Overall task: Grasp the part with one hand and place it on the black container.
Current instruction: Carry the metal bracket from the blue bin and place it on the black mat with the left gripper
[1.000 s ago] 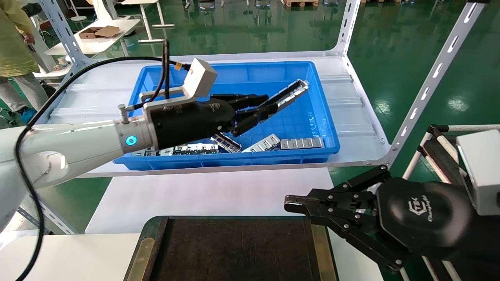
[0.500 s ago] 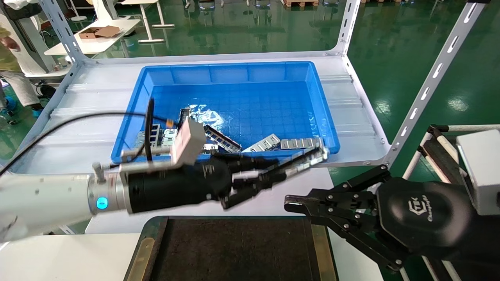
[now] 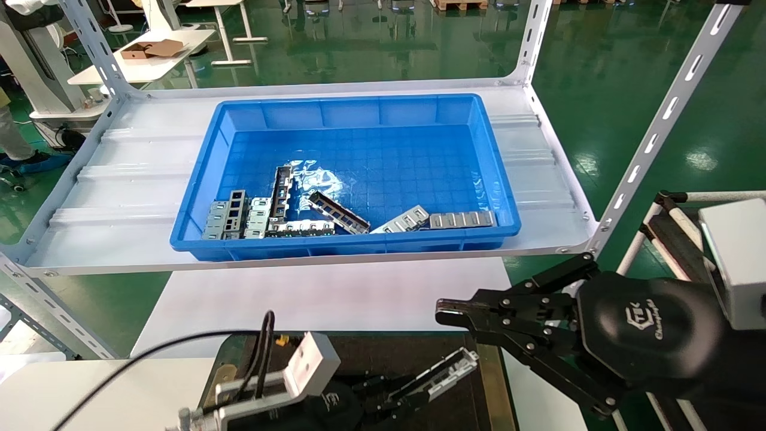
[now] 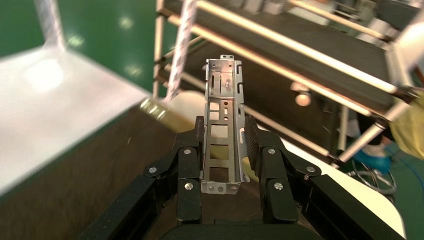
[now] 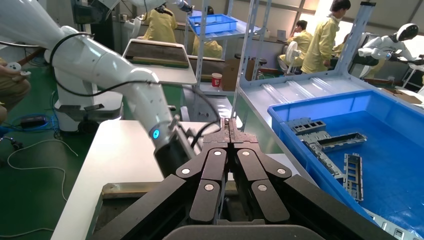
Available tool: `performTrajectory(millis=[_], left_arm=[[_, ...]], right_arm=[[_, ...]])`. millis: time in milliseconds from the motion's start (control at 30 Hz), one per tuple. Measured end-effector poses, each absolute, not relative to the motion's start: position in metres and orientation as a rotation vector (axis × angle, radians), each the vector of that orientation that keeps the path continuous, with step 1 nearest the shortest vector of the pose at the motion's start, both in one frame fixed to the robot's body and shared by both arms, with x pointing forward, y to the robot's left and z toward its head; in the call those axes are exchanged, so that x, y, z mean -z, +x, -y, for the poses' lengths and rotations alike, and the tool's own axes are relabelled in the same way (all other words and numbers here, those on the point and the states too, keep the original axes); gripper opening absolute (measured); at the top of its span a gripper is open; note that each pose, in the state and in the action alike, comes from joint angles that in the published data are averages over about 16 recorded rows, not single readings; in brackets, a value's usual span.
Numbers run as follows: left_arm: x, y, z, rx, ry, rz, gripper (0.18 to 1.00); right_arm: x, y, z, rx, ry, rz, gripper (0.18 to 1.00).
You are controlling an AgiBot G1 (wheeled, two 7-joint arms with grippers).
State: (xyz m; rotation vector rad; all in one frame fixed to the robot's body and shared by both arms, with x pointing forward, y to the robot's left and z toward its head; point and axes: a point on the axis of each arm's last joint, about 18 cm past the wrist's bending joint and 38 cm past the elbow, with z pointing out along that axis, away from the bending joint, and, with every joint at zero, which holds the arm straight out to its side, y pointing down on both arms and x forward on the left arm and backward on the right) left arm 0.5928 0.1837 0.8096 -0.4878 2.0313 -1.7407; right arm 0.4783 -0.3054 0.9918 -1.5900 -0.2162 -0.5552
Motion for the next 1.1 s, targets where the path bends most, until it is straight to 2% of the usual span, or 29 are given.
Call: performTrajectory(millis=[400, 767, 1100], left_arm=[[-0.742, 0.616, -0.164, 1.704, -0.895, -1.854, 0.353], [-0.715, 0.638, -0.137, 1.730, -1.207, -1.652, 0.352], [-0.700, 0.647, -0.115, 1.749, -1.402, -1.518, 0.352]], right_arm=[[-0.992, 0.478, 0.305, 0.555, -1.590, 0.216, 0.191], [-0.992, 0.478, 0.305, 0.555, -1.590, 0.216, 0.191], [-0.992, 0.478, 0.305, 0.555, -1.590, 0.216, 0.191]])
